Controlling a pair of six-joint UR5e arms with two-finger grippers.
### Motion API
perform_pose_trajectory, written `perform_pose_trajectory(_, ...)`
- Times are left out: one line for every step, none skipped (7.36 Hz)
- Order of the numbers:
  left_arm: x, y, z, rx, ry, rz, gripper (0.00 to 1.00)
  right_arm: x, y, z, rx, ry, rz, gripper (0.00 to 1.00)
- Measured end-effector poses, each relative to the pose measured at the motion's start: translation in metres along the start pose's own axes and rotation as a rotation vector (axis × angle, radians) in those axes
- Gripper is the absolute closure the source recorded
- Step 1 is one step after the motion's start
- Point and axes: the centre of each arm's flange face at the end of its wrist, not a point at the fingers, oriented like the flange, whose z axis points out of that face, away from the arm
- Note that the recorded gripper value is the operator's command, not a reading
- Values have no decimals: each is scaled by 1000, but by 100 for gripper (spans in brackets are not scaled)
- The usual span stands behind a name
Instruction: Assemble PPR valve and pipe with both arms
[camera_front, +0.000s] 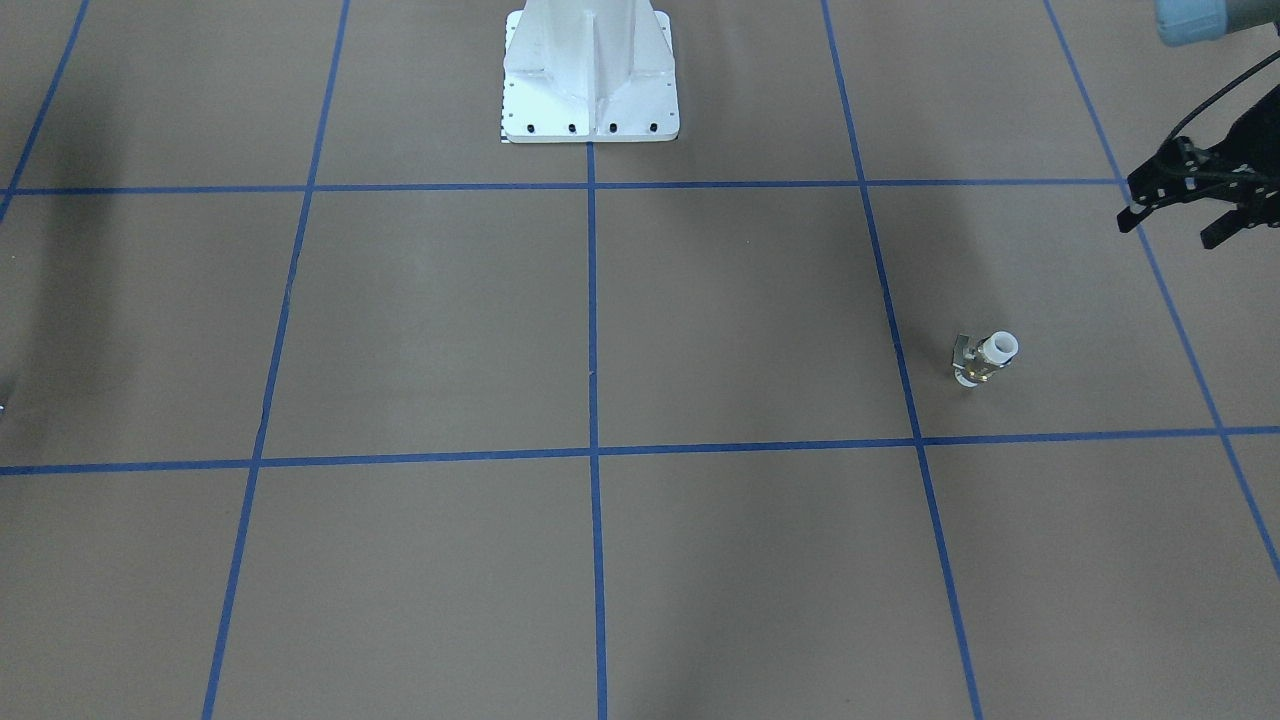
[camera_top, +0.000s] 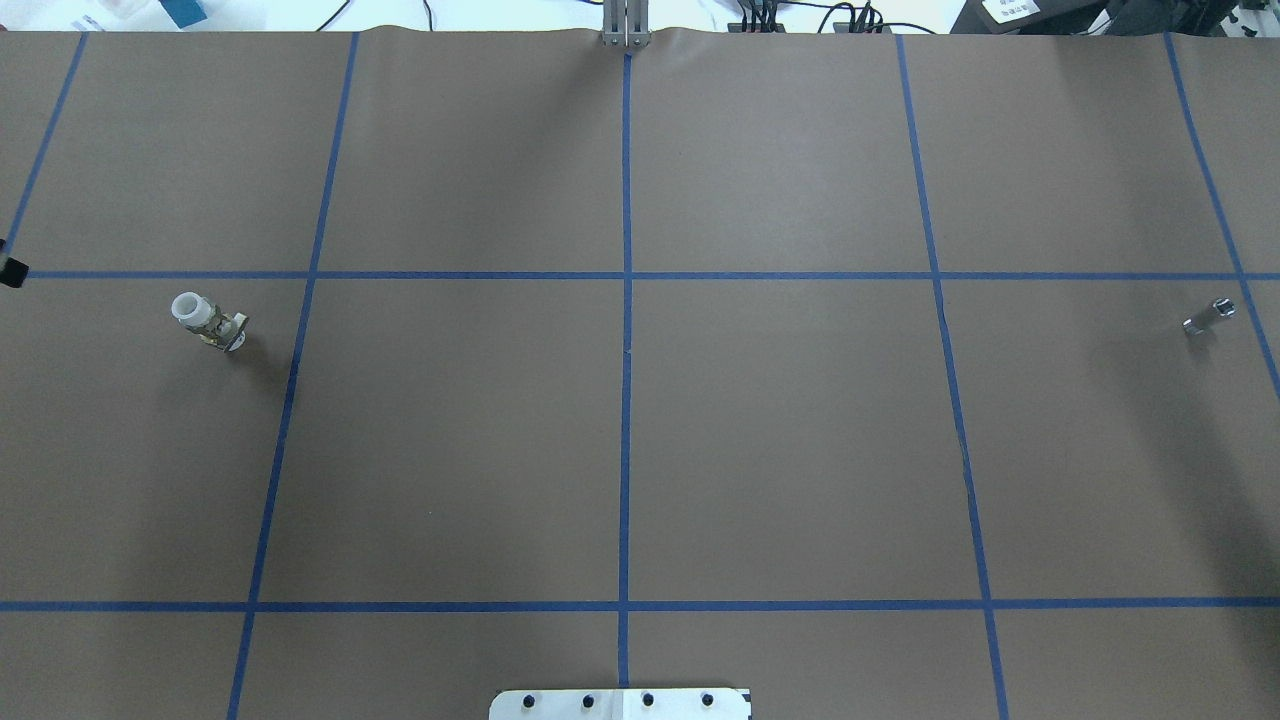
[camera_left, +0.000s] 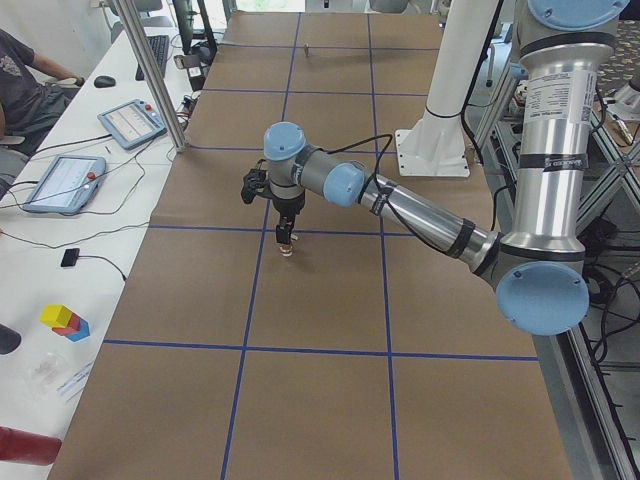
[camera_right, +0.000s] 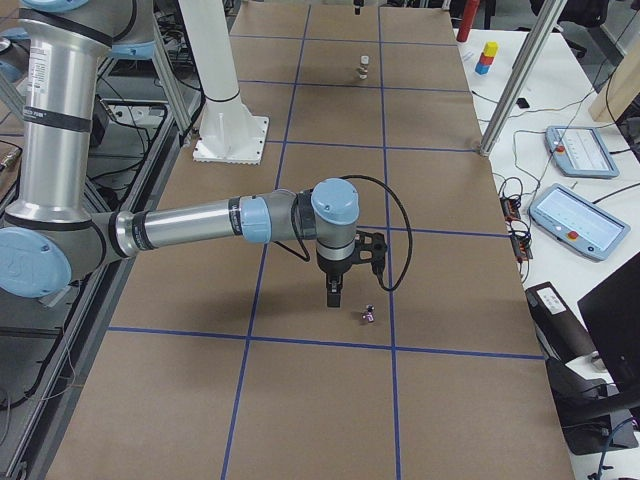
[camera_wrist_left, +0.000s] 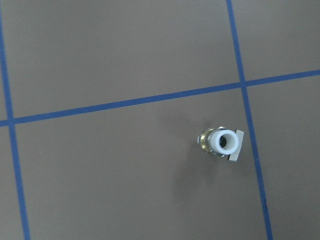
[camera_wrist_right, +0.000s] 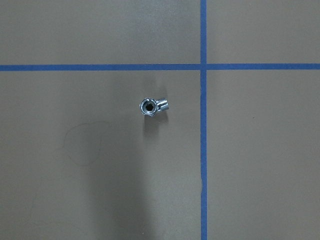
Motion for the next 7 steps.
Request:
perform_pose_trajectory(24,-6,18,-20,-13,11,5,-2,-1,0,9,-9,-10,0)
perform_pose_trajectory(44,-16,33,-29,-26,25,5,-3,-2,-1,16,-15,-17,0)
perform_pose_trajectory(61,-32,50,-44,-33,36,5,-4,-2,0,17,-17,-19,0)
perform_pose_trajectory(76,-45,70,-68,-37,48,5,-4,-2,0,16,-17,-20,1)
perform_pose_trajectory(82,-56,86,-83,-49,53,5,-4,-2,1,15,-17,-22,1)
perform_pose_trajectory(84,-64,99,-91,-69,57,5,-5,-2,2,13,-17,-24,0)
perform_pose_trajectory(84,-68,110,-98,-81,62,5,-7,-2,4,9,-17,-27,0)
